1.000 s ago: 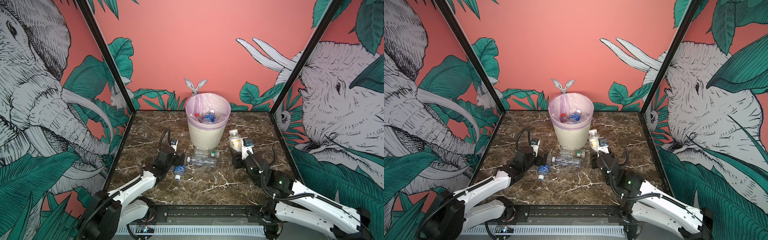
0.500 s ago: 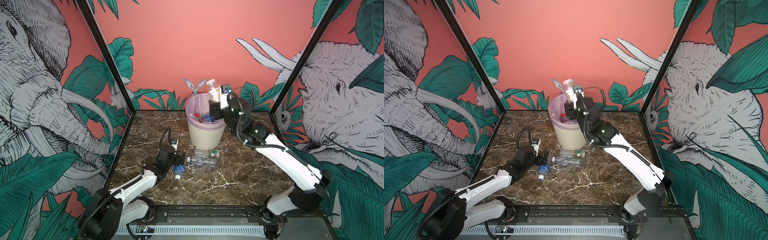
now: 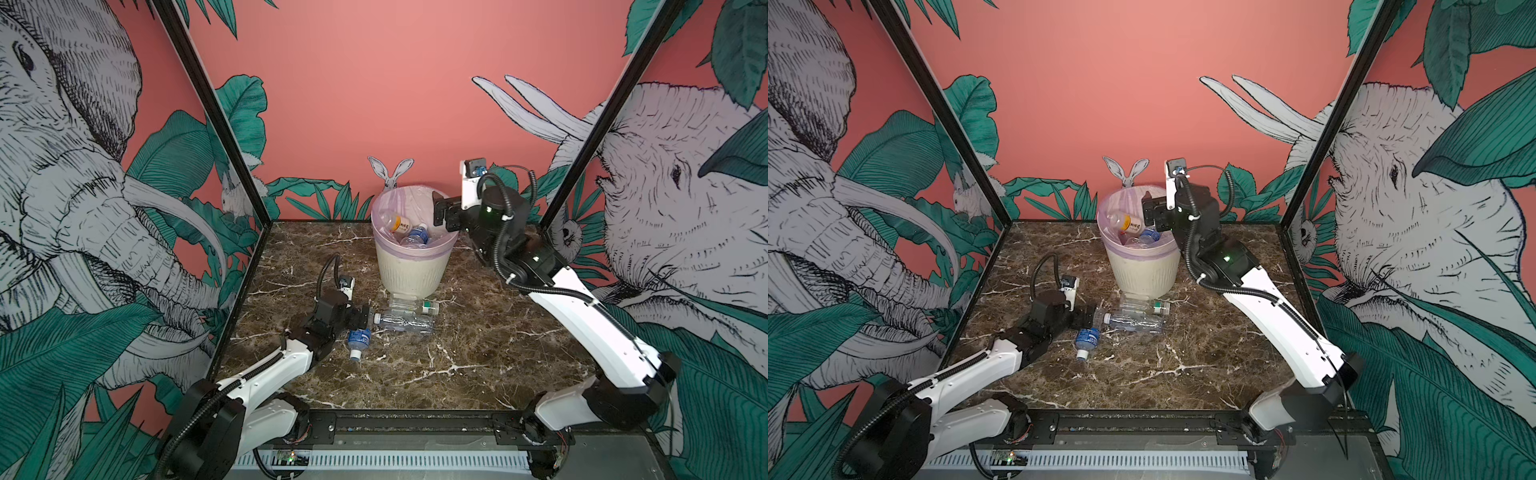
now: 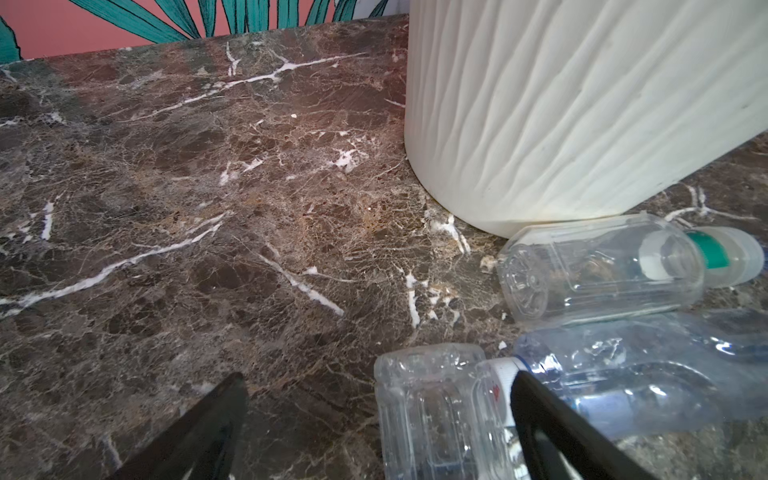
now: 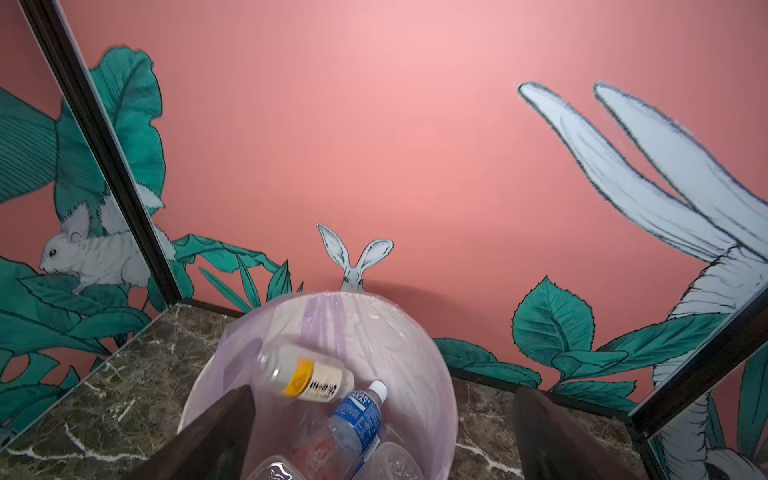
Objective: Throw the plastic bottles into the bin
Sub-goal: 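Open the right gripper to drop the tea bottle into the bin, then lower the right gripper beside the bin while the left gripper nears the blue-label bottle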
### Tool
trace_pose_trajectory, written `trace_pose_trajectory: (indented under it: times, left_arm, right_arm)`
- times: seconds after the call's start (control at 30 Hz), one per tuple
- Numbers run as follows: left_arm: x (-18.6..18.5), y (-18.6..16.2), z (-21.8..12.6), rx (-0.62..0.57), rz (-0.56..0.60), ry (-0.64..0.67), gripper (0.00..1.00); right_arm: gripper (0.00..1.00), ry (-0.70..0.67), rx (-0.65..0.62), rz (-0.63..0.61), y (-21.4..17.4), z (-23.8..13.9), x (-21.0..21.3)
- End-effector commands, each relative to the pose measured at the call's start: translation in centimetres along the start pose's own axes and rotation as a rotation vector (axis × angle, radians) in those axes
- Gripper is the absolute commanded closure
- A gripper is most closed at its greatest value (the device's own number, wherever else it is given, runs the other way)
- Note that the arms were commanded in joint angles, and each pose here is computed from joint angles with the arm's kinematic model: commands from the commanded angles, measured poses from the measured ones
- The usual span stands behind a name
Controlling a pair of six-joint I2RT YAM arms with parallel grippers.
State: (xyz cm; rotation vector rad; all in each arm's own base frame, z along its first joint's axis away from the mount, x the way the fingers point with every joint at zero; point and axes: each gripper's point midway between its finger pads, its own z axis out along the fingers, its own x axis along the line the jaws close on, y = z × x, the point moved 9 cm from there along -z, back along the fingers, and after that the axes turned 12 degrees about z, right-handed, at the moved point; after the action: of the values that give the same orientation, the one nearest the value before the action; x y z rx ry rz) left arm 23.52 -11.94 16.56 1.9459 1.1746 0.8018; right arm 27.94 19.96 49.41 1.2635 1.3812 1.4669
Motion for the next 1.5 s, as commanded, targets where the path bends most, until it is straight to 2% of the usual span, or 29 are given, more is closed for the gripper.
trace_pose_trajectory:
  times: [0.0, 0.47, 0.77, 1.03, 1.47]
  left_arm:
    - [0.4, 0.9, -0.6, -0.035, -0.018, 0.014, 0.00]
    - [0.7, 1.1, -1.3, -0.024, -0.032, 0.029, 0.01]
    - [0.8, 2.0, -2.9, 0.001, -0.048, 0.029, 0.00]
    - [0.4, 1.4, -3.7, 0.060, -0.052, 0.013, 0.00]
    - [-1.4, -0.8, -3.6, 0.182, -0.063, -0.070, 0.01]
  right_arm:
    - [0.01, -0.028, -0.015, -0.021, -0.8, -0.7, -0.8]
    - [0.01, -0.162, 0.153, 0.004, -12.6, -1.5, -7.1]
    - [0.01, -0.178, 0.179, 0.046, -19.8, -2.2, -8.9]
    - [0.01, -0.202, 0.189, 0.086, -23.6, -2.5, -9.8]
    - [0.01, -0.238, 0.258, 0.087, -25.0, -1.3, -9.7]
